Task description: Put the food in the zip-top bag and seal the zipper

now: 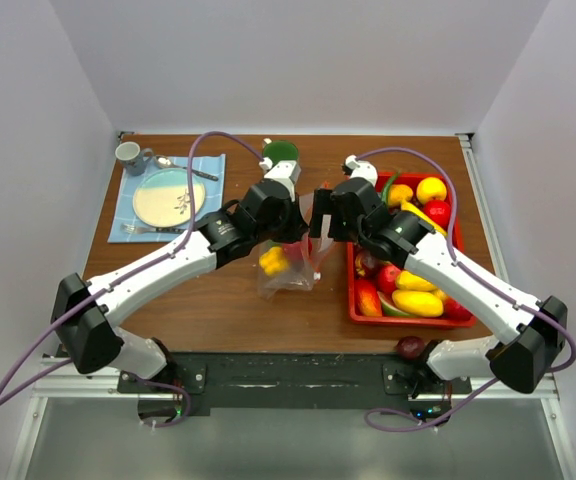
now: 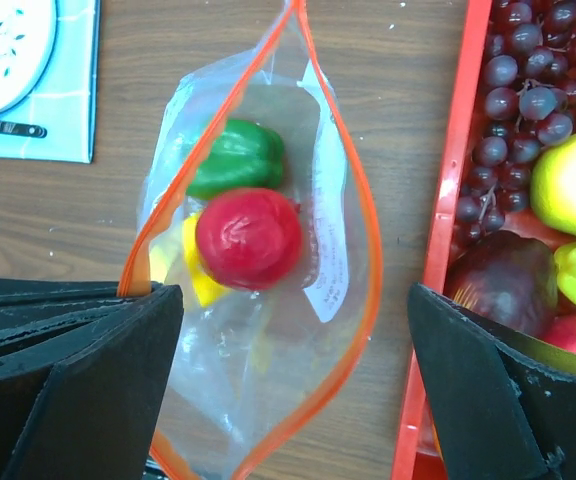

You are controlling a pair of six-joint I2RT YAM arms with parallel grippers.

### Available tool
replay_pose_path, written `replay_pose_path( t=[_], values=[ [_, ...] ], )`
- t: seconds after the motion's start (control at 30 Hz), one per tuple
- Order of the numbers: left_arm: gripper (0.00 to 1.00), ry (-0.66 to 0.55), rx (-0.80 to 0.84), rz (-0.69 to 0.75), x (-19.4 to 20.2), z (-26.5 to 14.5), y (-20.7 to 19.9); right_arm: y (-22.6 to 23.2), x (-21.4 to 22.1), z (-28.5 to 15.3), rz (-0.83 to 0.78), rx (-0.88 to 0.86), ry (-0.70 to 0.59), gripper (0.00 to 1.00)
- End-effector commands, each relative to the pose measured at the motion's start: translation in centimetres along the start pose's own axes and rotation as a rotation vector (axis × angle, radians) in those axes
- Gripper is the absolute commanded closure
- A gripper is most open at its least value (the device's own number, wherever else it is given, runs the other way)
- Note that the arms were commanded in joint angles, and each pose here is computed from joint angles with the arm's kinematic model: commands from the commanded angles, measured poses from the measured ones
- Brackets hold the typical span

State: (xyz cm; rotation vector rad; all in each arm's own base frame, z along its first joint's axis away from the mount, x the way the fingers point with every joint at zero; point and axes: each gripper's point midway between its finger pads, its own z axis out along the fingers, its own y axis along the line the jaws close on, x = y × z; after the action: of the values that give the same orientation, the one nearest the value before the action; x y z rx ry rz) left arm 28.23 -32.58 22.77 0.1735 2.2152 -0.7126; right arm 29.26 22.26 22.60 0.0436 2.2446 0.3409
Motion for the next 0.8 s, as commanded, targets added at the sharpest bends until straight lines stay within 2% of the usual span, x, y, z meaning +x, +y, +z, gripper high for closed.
replay_pose_path(
  t=[0.0, 0.17, 0.27, 0.37, 0.47, 0.57, 0.77],
  values=[
    [1.00, -0.067, 0.024, -0.016, -1.8, -1.3, -0.8, 0.4, -2.5, -1.8, 0.023, -0.015, -0.073, 0.01],
    [1.00, -0.065, -0.022, -0.029, -2.1, -1.7, 1.6, -3.7, -3.8, -3.9, 0.007, 0.123, -0.145, 0.01],
    [1.00, -0.075, -0.033, -0.025, -2.6, -2.2, 2.6, -8.1, -3.3, -4.0, 0.038, 0.215, -0.131, 0.01],
    [1.00, -0.073, -0.034, -0.018, -2.5, -2.4, 2.9, -14.6, -3.2, -3.8, 0.106, 0.373, -0.127, 0.01],
    [1.00, -0.062, -0.013, -0.015, -2.1, -2.3, 2.7, -19.2, -2.9, -3.8, 0.128, 0.515, -0.127, 0.01],
    [1.00, -0.045, 0.008, -0.008, -1.7, -2.0, 2.4, -22.9, -1.7, -2.3, 0.157, 0.615, -0.072, 0.02],
    [1.00, -0.036, 0.022, 0.024, -1.7, -2.3, 2.2, -25.9, -0.7, 0.4, 0.222, 0.649, -0.069, 0.01]
  ],
)
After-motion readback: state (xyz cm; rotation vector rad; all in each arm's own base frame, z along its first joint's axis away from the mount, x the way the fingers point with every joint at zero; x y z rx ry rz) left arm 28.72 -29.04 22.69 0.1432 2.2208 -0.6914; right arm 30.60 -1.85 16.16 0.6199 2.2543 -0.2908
